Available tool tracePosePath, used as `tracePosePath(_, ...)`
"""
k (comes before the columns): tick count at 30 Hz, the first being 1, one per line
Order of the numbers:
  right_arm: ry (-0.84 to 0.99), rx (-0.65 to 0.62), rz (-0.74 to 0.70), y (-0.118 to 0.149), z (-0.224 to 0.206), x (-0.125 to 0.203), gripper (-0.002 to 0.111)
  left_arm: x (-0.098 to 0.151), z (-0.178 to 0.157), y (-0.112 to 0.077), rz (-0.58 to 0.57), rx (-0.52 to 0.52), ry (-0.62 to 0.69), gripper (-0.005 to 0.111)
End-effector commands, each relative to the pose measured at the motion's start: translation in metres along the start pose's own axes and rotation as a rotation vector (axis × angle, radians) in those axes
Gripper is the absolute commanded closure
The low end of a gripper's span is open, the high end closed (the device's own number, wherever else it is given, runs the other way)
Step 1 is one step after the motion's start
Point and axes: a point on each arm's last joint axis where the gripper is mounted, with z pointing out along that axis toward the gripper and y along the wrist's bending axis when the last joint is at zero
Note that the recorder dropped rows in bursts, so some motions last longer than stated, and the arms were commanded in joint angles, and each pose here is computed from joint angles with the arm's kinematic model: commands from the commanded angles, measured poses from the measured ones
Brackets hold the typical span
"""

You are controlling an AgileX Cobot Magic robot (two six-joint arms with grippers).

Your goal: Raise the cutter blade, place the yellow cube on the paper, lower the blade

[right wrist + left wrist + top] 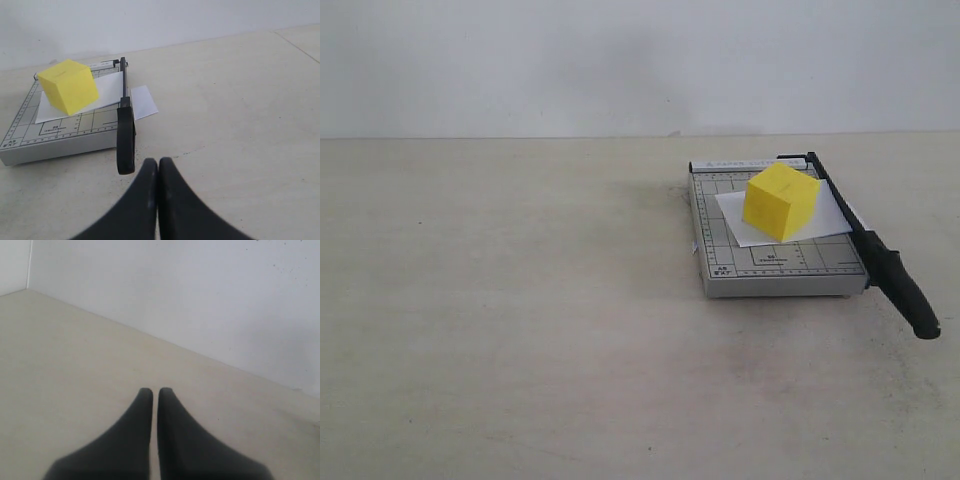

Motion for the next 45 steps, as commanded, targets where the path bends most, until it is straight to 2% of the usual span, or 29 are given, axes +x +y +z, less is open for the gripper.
tracePosePath(1, -0.007, 0.003, -0.004, 0.0, 0.0, -0.001, 0.108, 0.0, 0.0, 0.0, 0.009, 0.001, -0.005, 0.102)
tracePosePath(5, -0.007, 0.003, -0.002, 0.0, 0.0, -0.001, 0.108, 0.005, 0.0, 0.003, 0.023, -0.025, 0.043, 0.102)
tracePosePath(7, -0.007, 0.002, 0.001, 0.0, 0.0, -0.001, 0.108, 0.005, 0.0, 0.001, 0.025, 0.011, 0.056, 0.102)
tracePosePath(10, -0.007, 0.002, 0.001, 0.0, 0.0, -0.001, 0.108, -0.006, -0.001, -0.013, 0.125, 0.188, -0.072, 0.102)
tracePosePath(13, -0.007, 0.001, 0.003, 0.0, 0.0, -0.001, 0.108, -0.021, -0.008, -0.029, 0.139, 0.366, -0.262, 0.102)
tracePosePath(17, -0.007, 0.001, 0.003, 0.0, 0.0, -0.001, 0.108, -0.032, -0.017, -0.039, 0.126, 0.485, -0.399, 0.102)
tracePosePath(20, -0.01, 0.001, 0.003, 0.0, 0.0, -0.001, 0.108, -0.032, -0.018, -0.041, 0.079, 0.539, -0.391, 0.102)
tracePosePath(22, -0.016, 0.002, 0.003, 0.0, 0.0, -0.002, 0.108, -0.032, -0.016, -0.037, 0.044, 0.507, -0.371, 0.102)
tracePosePath(24, -0.016, 0.002, 0.003, 0.0, 0.0, -0.002, 0.108, -0.027, -0.011, -0.031, 0.077, 0.419, -0.314, 0.102)
tracePosePath(25, -0.016, 0.002, 0.003, 0.0, 0.0, -0.002, 0.108, -0.022, -0.008, -0.027, 0.116, 0.373, -0.252, 0.102)
tracePosePath(27, -0.016, 0.002, 0.003, 0.0, 0.0, -0.002, 0.108, -0.011, -0.005, -0.025, 0.165, 0.349, -0.135, 0.102)
tracePosePath(28, -0.016, 0.002, 0.003, 0.0, 0.0, -0.002, 0.108, 0.002, -0.004, -0.024, 0.227, 0.347, -0.003, 0.102)
tracePosePath(29, -0.016, 0.002, 0.003, 0.0, 0.0, -0.002, 0.108, 0.008, -0.004, -0.022, 0.256, 0.34, 0.065, 0.102)
tracePosePath(30, -0.016, 0.001, 0.005, 0.0, 0.0, -0.001, 0.108, 0.022, -0.005, -0.018, 0.273, 0.312, 0.225, 0.102)
tracePosePath(36, -0.016, 0.001, 0.005, 0.0, 0.0, -0.001, 0.108, 0.018, -0.003, -0.01, 0.289, 0.177, 0.18, 0.102)
tracePosePath(45, -0.016, 0.001, 0.005, 0.0, 0.0, -0.001, 0.108, 0.014, -0.002, -0.011, 0.285, 0.17, 0.133, 0.102)
